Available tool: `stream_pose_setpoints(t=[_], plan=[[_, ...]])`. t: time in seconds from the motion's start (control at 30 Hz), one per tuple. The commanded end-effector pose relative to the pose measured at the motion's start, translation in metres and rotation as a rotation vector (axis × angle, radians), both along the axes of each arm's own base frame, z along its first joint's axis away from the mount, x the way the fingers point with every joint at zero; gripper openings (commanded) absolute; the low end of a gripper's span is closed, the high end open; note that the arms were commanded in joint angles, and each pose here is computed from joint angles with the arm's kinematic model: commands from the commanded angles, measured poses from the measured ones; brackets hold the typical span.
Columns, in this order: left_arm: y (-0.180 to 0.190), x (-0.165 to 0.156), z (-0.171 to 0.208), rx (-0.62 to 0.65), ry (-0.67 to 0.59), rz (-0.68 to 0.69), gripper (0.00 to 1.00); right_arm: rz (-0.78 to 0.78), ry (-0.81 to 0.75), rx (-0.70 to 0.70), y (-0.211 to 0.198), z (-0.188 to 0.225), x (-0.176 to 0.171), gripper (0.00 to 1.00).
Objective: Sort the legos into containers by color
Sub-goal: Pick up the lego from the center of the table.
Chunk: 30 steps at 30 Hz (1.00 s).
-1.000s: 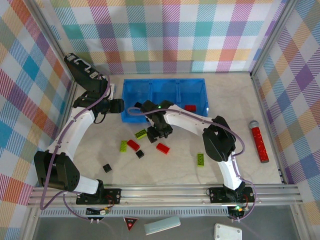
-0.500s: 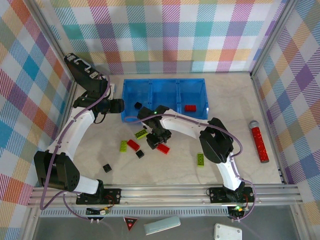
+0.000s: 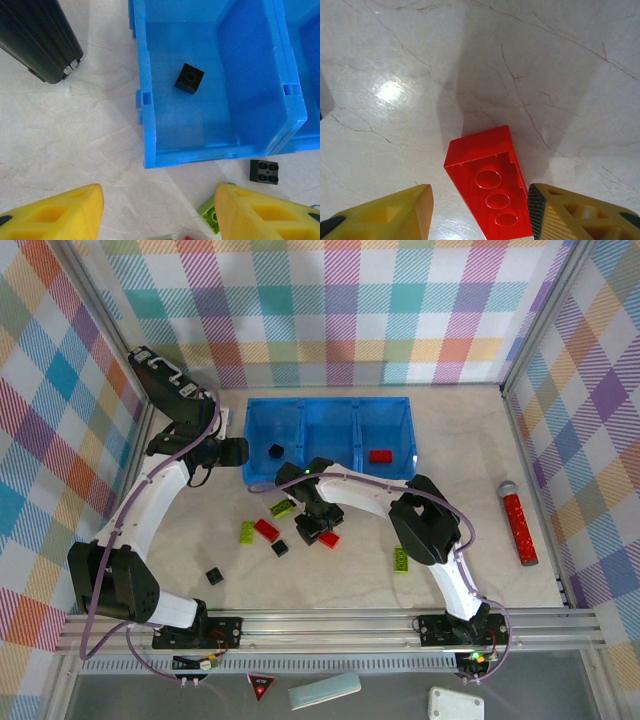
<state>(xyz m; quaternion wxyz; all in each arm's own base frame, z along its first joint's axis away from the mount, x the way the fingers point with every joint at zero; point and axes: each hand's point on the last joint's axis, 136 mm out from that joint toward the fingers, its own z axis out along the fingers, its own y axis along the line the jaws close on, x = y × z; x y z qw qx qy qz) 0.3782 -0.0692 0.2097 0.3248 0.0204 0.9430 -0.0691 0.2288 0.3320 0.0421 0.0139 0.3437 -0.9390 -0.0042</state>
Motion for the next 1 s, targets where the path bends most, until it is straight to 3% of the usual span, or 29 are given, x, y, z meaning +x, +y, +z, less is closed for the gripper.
stream_pose_setpoints(t=[0.0,0.97], plan=[[0.0018,0.0000,0.0008,-0.006,-0.003,-0.002,0.60,0.002,0.038,-0.036,-0.0043,-0.0116,-0.0098,0.53],[0.0009,0.0009,-0.0005,-0.009,0.000,-0.004,0.60,0.006,0.024,-0.073,-0.0074,-0.0178,-0.0064,0.49]])
